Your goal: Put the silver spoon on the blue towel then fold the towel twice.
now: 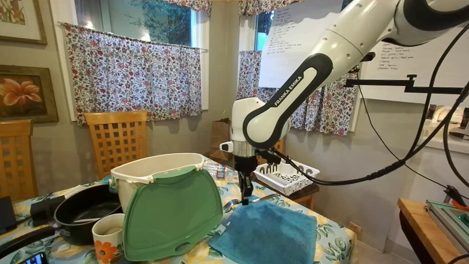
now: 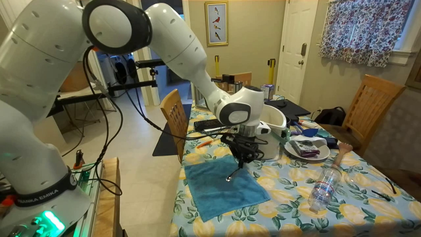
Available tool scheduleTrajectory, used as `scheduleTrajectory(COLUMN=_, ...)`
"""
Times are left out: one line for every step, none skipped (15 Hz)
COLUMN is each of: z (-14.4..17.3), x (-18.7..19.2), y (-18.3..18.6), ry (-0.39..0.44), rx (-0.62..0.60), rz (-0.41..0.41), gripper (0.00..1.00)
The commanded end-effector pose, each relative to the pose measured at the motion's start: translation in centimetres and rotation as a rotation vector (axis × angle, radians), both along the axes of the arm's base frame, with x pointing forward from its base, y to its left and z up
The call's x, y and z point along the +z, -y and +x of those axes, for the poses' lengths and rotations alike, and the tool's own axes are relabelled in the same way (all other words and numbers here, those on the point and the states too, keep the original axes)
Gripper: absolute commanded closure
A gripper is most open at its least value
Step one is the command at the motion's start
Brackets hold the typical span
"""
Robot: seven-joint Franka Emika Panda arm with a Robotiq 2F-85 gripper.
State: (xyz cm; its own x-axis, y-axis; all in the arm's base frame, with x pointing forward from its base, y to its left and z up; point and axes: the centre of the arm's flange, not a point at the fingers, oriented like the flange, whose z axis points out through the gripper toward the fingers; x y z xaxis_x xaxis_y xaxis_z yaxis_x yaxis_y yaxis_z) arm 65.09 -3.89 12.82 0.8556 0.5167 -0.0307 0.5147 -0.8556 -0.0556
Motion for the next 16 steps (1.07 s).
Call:
scheduleTrajectory(z=-3.3, x=1.4, y=-0.8, ry=-0.028, rx=0.0, rz=-0.031, gripper=0.98)
scheduleTrajectory(z=-3.6, x=1.4, y=-1.0, ry=-0.036, rx=0.005, rz=-0.029, gripper=0.98)
scheduleTrajectory(z=-3.8, x=1.4, y=-1.3, ry=-0.039, rx=0.01, rz=-0.029, gripper=0.98)
scheduleTrajectory(z=-4.0, x=1.3, y=-1.6, ry=-0.045, rx=0.016, rz=-0.029, gripper=0.98)
scheduleTrajectory(z=-3.9, x=1.1, y=-1.8, ry=-0.049, rx=0.025, rz=-0.028, gripper=0.98)
scheduleTrajectory(z=-3.8, x=1.0, y=-2.1, ry=-0.052, rx=0.036, rz=-0.026, gripper=0.98)
scheduleTrajectory(z=-3.8, x=0.7, y=-2.6, ry=-0.059, rx=0.045, rz=-0.025, gripper=0.98)
scheduleTrajectory(z=-3.8, x=0.5, y=-2.9, ry=-0.065, rx=0.052, rz=-0.026, gripper=0.98)
scheduleTrajectory(z=-3.9, x=0.4, y=-3.2, ry=-0.068, rx=0.06, rz=-0.027, gripper=0.98)
scheduleTrajectory(z=-4.0, x=0.1, y=-3.6, ry=-0.073, rx=0.066, rz=-0.025, gripper=0.98)
scheduleTrajectory(z=-4.1, x=-0.1, y=-3.9, ry=-0.078, rx=0.075, rz=-0.024, gripper=0.98)
scheduleTrajectory(z=-4.3, x=-0.3, y=-4.2, ry=-0.085, rx=0.083, rz=-0.025, gripper=0.98)
scheduleTrajectory(z=-4.5, x=-0.6, y=-4.5, ry=-0.092, rx=0.089, rz=-0.027, gripper=0.98)
scheduleTrajectory(z=-4.5, x=-1.0, y=-4.7, ry=-0.101, rx=0.092, rz=-0.029, gripper=0.98)
scheduleTrajectory(z=-4.5, x=-1.2, y=-4.8, ry=-0.11, rx=0.095, rz=-0.029, gripper=0.98)
scheduleTrajectory(z=-4.4, x=-1.5, y=-4.9, ry=-0.116, rx=0.097, rz=-0.031, gripper=0.98)
